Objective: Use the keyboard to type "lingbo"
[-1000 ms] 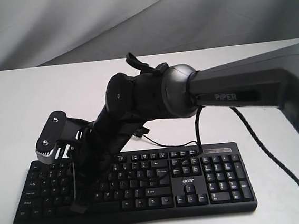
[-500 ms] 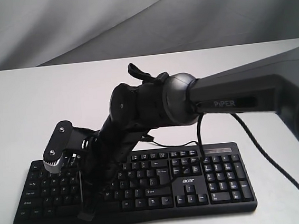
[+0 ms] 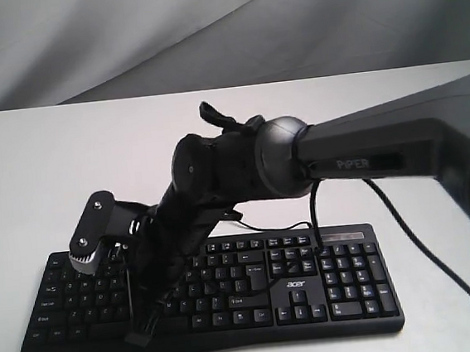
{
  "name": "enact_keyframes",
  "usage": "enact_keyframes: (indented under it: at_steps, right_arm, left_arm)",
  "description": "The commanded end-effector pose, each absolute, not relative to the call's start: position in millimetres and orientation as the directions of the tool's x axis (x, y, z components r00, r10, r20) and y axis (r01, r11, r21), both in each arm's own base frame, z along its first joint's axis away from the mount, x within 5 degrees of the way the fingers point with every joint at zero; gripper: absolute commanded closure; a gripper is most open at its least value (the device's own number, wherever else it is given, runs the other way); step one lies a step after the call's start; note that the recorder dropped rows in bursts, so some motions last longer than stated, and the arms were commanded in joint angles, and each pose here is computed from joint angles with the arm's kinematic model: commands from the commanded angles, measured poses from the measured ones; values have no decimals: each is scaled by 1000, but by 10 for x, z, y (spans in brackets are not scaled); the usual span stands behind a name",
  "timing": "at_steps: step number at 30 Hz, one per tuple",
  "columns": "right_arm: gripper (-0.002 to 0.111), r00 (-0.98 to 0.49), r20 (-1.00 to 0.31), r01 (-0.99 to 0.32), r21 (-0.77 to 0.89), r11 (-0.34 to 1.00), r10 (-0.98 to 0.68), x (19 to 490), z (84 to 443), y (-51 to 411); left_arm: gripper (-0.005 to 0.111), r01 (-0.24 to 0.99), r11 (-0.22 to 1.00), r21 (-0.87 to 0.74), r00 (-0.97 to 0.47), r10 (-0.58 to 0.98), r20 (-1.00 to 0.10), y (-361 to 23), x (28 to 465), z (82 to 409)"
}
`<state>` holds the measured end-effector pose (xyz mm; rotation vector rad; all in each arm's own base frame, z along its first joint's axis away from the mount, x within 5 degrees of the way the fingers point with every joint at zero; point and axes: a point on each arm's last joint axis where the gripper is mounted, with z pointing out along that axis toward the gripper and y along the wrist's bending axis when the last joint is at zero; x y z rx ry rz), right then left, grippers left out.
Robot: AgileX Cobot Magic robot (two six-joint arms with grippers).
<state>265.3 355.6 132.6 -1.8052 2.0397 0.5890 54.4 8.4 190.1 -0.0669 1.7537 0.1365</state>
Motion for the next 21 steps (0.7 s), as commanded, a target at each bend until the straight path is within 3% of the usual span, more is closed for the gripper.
enact_keyframes:
  at_steps: [1,7,21]
  right_arm:
    - [108,-81,-531,-991,-49,126,-844,2710,1780,3434]
    - [108,-192,-526,-973,-8,230,-828,2889,1560,3081]
    - [108,-248,-490,-968,83,238,-836,2866,1420,3033]
  left_arm:
    - [106,-122,991,49,-181,26,-983,83,545,1893]
    - [106,-122,991,49,-181,26,-983,83,545,1893]
    - [106,-122,991,49,-181,26,-983,83,545,1893]
